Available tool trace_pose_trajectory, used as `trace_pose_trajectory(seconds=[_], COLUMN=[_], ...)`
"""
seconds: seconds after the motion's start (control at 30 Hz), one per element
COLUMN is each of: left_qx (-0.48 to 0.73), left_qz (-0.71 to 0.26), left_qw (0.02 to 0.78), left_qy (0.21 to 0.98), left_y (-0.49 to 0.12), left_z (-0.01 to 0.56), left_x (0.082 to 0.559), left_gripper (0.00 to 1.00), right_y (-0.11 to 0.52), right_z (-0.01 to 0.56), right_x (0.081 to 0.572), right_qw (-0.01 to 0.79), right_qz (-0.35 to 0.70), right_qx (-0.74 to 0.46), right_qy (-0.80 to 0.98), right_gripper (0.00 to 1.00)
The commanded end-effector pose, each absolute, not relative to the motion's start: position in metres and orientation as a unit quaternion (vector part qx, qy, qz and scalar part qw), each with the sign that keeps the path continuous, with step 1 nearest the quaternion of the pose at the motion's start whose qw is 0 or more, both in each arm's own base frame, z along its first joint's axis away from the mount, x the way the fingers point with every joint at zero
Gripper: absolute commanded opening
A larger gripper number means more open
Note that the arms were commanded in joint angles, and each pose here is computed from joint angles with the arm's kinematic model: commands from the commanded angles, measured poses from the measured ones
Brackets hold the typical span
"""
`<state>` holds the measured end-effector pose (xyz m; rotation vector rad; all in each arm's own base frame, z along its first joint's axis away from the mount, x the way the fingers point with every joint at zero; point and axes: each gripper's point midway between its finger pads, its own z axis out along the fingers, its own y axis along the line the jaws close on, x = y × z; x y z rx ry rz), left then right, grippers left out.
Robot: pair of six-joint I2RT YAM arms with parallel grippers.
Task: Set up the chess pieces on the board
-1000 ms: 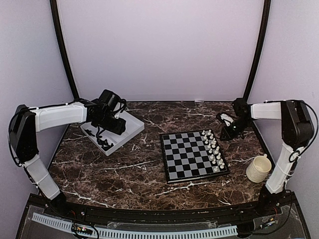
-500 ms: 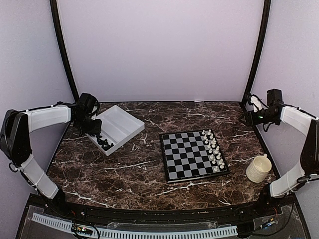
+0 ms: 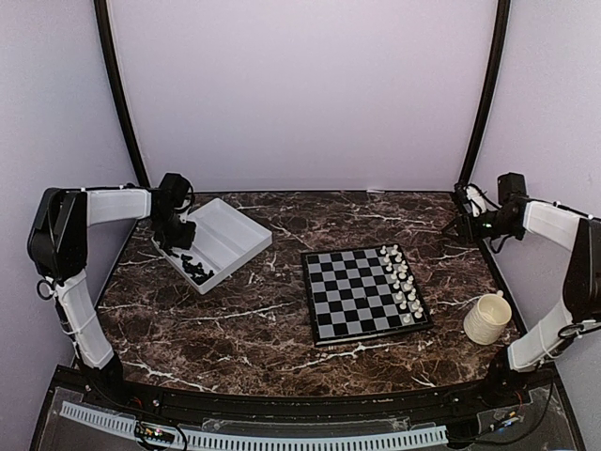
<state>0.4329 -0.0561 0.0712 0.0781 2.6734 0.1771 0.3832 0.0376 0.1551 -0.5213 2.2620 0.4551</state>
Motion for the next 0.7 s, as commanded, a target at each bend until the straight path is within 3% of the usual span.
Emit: trace_pose_trajectory(seconds=[0.0,0.27,0.5,0.67], left_qx=[0.039,0.009,0.003,-0.006], left_qz=[0.076,0.033,0.043,0.05], left_qw=[0.206,0.157,0.133,0.127], left_qy=[0.975,0.987,0.99,0.991], left_y=[-0.045,-0.055,-0.051,-0.048], left_z=[0.076,0.061,0.046,0.043], left_x=[0.436,0.412,0.403,0.401], left_gripper=[0.39,0.3,0.17,0.14], right_y=[0.045,0.051,0.057,0.06], right_z=[0.151,0.147,0.141,0.141], right_x=[0.381,0.379,0.378,0.377], right_qw=[0.373,0.367,0.356,0.355], right_qz=[0.198,0.208,0.208,0.211], right_qx=[-0.217,-0.228,-0.237,-0.241], right_qy=[0.88,0.877,0.88,0.878], right_gripper=[0.6,0.6,0.59,0.59])
